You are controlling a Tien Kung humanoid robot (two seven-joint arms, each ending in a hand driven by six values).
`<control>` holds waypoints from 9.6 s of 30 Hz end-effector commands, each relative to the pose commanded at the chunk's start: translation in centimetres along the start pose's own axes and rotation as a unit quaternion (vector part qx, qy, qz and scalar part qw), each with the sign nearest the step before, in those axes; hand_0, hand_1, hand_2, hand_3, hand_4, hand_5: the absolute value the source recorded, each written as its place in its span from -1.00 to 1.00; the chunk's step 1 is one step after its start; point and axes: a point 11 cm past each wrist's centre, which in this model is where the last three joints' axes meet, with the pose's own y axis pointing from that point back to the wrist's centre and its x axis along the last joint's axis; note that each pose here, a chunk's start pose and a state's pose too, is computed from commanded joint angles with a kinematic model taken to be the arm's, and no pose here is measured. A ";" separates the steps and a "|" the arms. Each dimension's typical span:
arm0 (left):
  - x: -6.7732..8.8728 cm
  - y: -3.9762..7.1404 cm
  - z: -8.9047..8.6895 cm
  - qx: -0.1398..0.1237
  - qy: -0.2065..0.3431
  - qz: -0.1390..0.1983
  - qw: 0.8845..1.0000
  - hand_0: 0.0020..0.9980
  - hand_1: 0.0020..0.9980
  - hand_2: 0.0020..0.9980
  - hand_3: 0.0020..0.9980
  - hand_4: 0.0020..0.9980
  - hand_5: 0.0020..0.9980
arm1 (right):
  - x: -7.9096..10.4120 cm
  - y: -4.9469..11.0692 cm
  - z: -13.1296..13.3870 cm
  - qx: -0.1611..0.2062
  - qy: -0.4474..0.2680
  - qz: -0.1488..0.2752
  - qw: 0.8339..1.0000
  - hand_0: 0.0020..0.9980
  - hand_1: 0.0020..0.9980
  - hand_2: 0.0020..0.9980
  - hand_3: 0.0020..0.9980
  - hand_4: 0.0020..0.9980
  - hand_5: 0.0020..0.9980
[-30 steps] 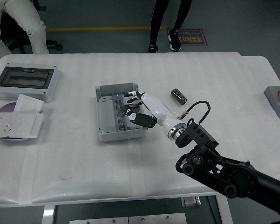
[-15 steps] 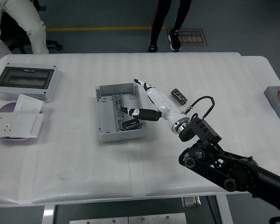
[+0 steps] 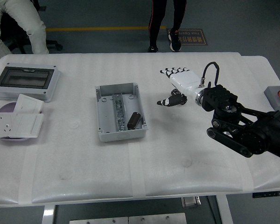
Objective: Pick up the battery,place it into the box
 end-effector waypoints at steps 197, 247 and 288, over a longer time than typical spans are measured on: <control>0.2 0.1 0.0 0.003 0.005 0.002 1.000 0.11 0.14 0.31 -0.09 -1.00 -1.00 | -1.7 11.6 15.2 -0.155 -0.477 0.251 0.828 1.00 0.84 0.95 1.00 0.70 -0.12; -0.7 -0.4 -0.5 0.006 0.005 -0.003 1.000 0.12 0.15 0.36 -0.08 -0.98 -1.00 | -2.7 12.3 14.5 -0.157 -0.490 0.254 0.819 1.00 0.82 0.93 1.00 0.62 -0.13; -0.3 -0.2 0.0 -0.002 0.002 -0.001 1.000 0.13 0.16 0.37 -0.07 -0.95 -1.00 | -7.5 11.7 10.4 -0.314 -0.199 0.037 0.927 1.00 0.60 0.72 1.00 0.81 0.49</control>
